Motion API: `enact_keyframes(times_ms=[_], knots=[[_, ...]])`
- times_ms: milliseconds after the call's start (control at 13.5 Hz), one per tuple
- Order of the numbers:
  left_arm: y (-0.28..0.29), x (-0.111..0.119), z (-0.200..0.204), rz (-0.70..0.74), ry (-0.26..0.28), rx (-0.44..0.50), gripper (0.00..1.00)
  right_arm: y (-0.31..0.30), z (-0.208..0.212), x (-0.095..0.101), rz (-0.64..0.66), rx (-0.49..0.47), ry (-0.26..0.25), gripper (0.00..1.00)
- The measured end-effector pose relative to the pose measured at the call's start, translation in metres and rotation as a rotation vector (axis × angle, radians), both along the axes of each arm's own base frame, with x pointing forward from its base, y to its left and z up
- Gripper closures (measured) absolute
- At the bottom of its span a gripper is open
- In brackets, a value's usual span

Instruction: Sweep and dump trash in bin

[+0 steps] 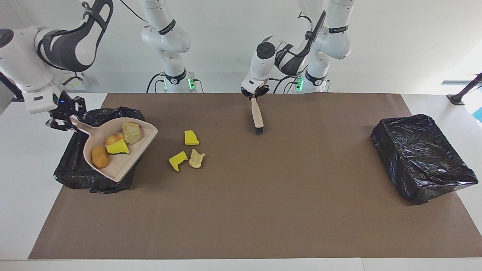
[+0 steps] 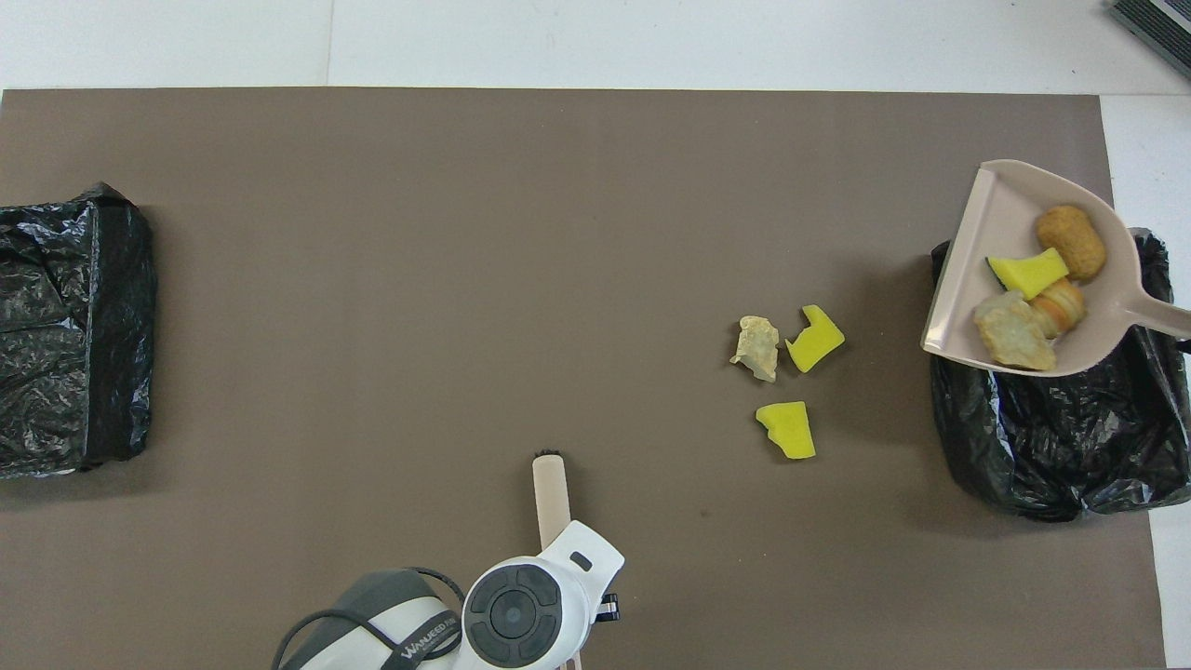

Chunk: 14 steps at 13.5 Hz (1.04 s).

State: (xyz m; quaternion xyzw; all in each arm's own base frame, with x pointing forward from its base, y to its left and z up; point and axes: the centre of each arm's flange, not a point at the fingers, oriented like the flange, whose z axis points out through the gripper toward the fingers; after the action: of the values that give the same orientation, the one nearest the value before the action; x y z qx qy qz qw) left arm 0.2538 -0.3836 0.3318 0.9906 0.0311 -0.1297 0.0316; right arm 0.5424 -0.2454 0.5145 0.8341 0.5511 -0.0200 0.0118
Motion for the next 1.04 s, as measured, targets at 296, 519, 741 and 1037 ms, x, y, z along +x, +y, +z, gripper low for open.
enact_keyframes(times_ms=[296,519,741,1037], knots=[[0.005,0.004,-0.002,0.01,0.006,0.002,0.55,-0.064,0.013,-0.028,0.084,-0.203,0.076,0.68],[0.014,0.032,0.013,0.065,0.012,-0.01,0.19,-0.068,0.02,-0.022,0.172,-0.398,0.136,0.68],[0.032,0.077,0.041,0.144,0.001,-0.032,0.0,-0.042,0.019,-0.003,0.289,-0.528,0.187,0.68],[0.081,0.148,0.08,0.253,-0.064,-0.047,0.0,-0.007,0.011,0.013,0.388,-0.665,0.246,0.68]])
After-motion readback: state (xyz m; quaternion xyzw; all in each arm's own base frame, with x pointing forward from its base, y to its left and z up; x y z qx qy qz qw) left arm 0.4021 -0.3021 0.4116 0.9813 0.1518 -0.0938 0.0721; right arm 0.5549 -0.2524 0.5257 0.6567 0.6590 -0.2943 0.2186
